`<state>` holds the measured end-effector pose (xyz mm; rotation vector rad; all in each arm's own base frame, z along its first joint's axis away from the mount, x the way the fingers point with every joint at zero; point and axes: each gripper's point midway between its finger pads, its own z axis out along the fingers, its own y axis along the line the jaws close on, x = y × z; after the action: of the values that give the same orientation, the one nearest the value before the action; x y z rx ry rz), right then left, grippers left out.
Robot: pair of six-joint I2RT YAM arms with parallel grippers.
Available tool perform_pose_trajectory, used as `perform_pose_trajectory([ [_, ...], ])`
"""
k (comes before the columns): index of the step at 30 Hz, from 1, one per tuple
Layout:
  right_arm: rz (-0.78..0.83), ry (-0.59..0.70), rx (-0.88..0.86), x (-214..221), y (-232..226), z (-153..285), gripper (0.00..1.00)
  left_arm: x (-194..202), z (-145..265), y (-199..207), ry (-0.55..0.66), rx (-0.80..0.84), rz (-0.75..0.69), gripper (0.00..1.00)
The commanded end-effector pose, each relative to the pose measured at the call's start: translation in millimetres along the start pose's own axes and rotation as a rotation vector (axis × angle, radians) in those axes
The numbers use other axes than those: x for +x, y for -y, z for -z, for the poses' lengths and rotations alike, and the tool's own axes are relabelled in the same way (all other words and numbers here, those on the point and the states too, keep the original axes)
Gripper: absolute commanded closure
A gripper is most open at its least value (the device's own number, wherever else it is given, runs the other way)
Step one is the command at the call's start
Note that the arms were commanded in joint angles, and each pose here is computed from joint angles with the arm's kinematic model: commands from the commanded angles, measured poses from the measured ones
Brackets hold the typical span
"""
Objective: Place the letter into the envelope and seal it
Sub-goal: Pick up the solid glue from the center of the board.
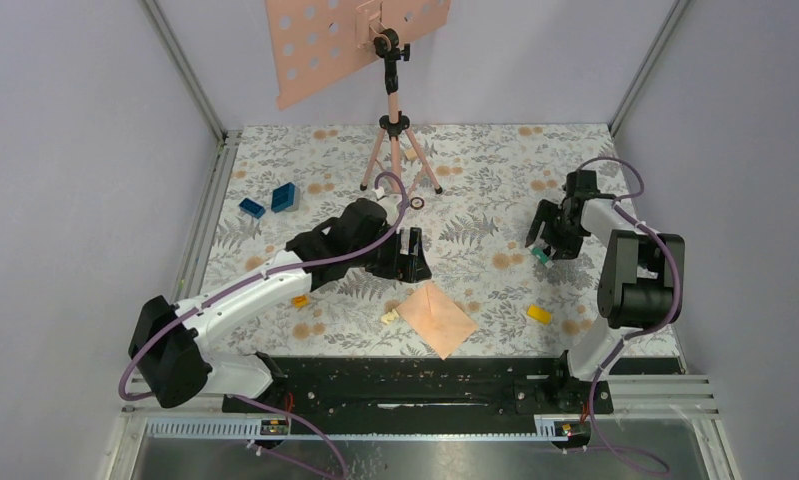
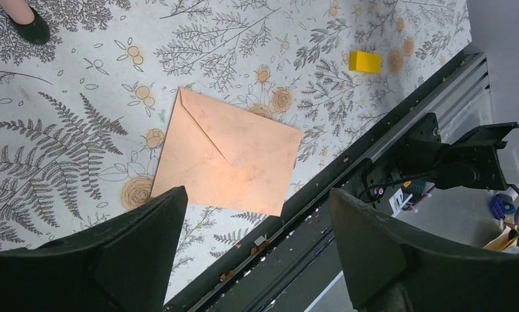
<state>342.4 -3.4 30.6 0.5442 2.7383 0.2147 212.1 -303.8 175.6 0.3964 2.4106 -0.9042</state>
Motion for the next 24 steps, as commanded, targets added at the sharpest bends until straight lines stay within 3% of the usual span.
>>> perform_pose_trajectory([
  [1, -0.003, -0.055, -0.004, 5.9, -1.0, -0.9, 0.22, -24.7, 8.6, 11.7, 0.064, 0.022, -0.014, 0.19],
  [6, -0.010, -0.072, -0.029, 13.3, -4.5, -0.7, 0.23, -25.5, 7.1, 12.3, 0.063, 0.026, -0.009, 0.19],
  [11, 0.013, -0.108, -0.023, 25.1, -6.1, -4.0, 0.30, -24.0, 3.5, 12.1, 0.050, 0.029, -0.007, 0.19],
  [24, 0.215, -0.217, 0.116, 38.5, -25.2, -4.2, 0.38, -19.2, 4.2, 5.7, 0.051, 0.008, -0.007, 0.19],
])
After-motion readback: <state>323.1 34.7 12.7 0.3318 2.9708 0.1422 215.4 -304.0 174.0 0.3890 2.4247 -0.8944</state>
